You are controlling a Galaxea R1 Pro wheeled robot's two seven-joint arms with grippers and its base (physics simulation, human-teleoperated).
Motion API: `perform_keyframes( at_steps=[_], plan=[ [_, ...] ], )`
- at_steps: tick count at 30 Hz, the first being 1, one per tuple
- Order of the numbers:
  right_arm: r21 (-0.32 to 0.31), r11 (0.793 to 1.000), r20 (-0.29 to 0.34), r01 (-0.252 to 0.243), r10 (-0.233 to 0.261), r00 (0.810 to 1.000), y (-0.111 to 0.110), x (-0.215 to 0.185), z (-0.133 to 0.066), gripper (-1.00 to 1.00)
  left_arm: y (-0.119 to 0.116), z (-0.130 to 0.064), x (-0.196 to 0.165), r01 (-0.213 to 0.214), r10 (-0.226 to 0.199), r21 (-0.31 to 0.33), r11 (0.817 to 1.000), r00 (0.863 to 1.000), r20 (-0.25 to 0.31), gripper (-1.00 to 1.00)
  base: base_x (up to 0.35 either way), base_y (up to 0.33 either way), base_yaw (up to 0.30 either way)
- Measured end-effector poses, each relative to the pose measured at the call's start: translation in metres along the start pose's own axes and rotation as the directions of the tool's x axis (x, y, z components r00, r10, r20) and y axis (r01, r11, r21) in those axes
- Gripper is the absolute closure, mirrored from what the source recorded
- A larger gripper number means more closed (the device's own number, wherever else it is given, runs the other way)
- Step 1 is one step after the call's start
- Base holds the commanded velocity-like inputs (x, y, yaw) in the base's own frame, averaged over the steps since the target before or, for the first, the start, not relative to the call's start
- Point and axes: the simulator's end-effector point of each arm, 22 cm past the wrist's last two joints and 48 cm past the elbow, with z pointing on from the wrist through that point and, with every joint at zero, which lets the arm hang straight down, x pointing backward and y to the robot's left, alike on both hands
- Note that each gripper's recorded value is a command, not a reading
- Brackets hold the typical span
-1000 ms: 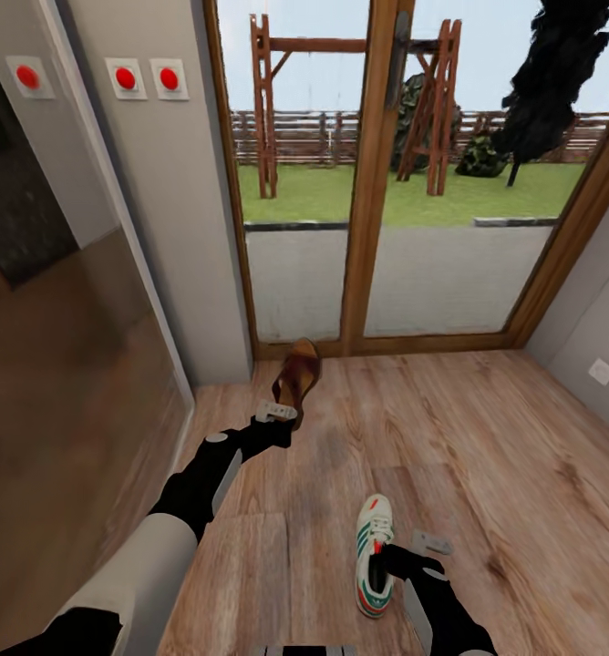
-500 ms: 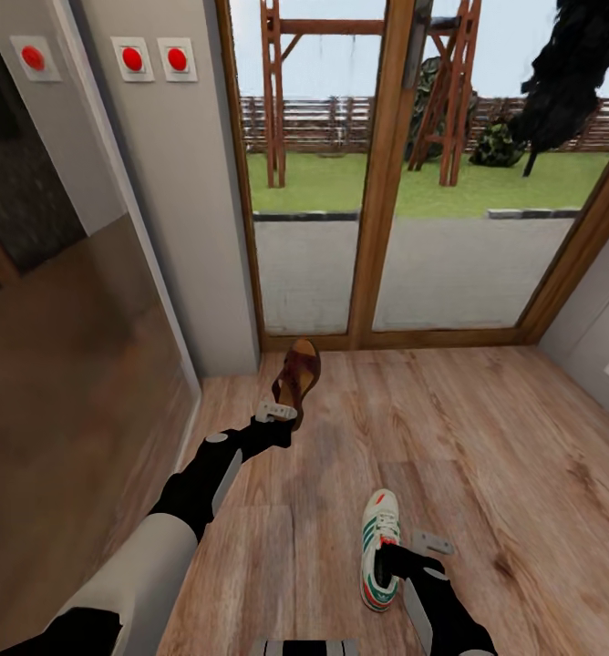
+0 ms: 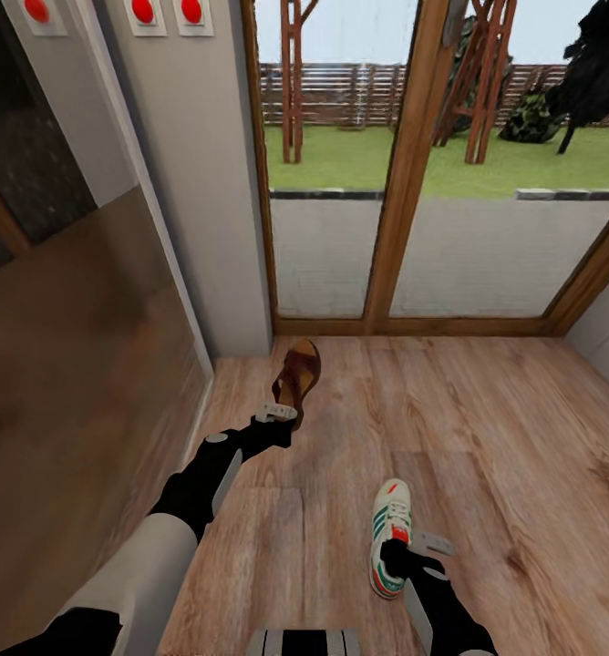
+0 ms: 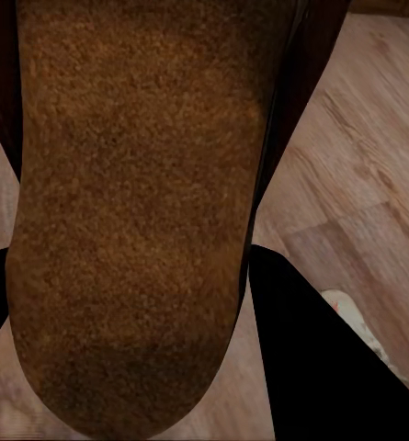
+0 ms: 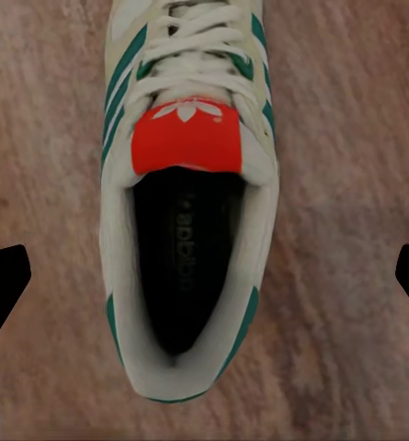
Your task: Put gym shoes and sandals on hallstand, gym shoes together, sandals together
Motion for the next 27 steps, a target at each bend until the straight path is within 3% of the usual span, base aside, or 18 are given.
perform_keyframes(
  at_steps=[21, 24, 27],
  plan=[
    [0.016, 1.0, -0.054, 0.014, -0.013, 0.998, -0.007, 0.03, 0.015, -1.0, 0.009, 0.017, 0.037, 0.034, -0.033, 0.003, 0.999, 0.998, -0.049, 1.0, 0.0, 0.0, 0.073],
    [0.016, 1.0, -0.038, 0.014, -0.013, 0.999, -0.006, 0.027, 0.015, -1.0, 0.009, 0.017, 0.037, 0.034, -0.034, 0.003, 0.999, 0.998, -0.048, 1.0, 0.0, 0.0, 0.024],
    [0.012, 1.0, 0.027, 0.009, -0.01, 1.0, -0.005, 0.016, 0.016, -1.0, 0.009, 0.017, 0.037, 0.034, -0.033, 0.004, 0.999, 0.998, -0.047, 1.0, 0.0, 0.0, 0.006]
  ],
)
